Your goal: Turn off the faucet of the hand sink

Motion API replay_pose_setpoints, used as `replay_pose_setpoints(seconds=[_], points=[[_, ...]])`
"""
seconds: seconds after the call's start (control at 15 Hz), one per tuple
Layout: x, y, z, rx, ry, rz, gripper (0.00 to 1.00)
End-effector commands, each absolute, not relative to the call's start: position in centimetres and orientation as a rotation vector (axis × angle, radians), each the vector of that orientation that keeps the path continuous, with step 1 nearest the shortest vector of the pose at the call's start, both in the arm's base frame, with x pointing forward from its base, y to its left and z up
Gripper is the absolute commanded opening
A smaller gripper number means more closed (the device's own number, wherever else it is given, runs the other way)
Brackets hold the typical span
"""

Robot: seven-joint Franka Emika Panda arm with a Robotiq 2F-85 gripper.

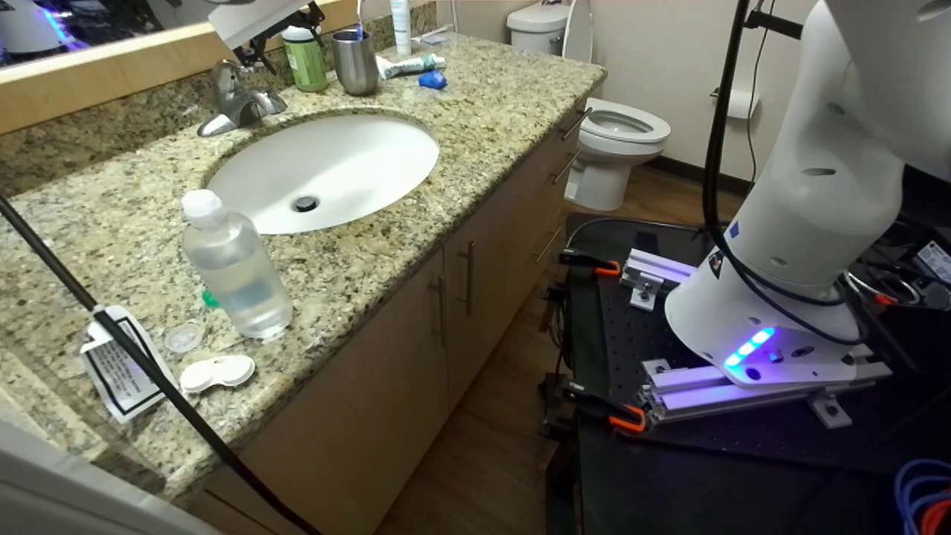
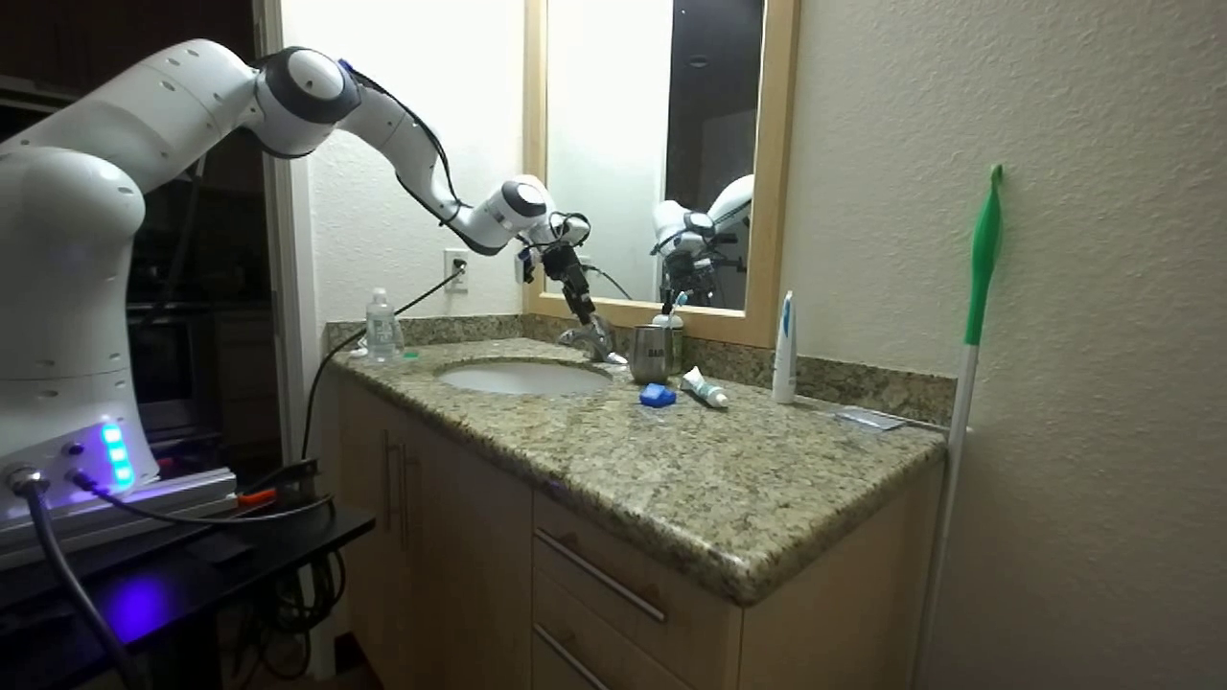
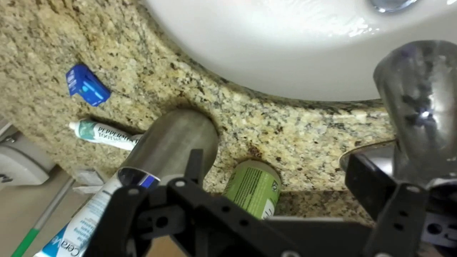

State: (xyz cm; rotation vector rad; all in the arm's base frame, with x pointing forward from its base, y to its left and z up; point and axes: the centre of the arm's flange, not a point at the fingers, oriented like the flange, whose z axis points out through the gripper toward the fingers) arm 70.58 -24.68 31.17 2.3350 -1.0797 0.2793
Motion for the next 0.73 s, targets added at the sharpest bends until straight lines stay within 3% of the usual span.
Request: replay_pose_setpoints(seconds=[0.0, 0.2, 0.67], points=[[72.1, -24.2, 28.9, 2.227, -1.035, 0.262, 1.0], [71.8, -23.8, 33.6, 2.234, -1.136, 0.415, 1.0], [72.0, -23.7, 33.5, 2.235, -1.129, 0.396, 1.0]])
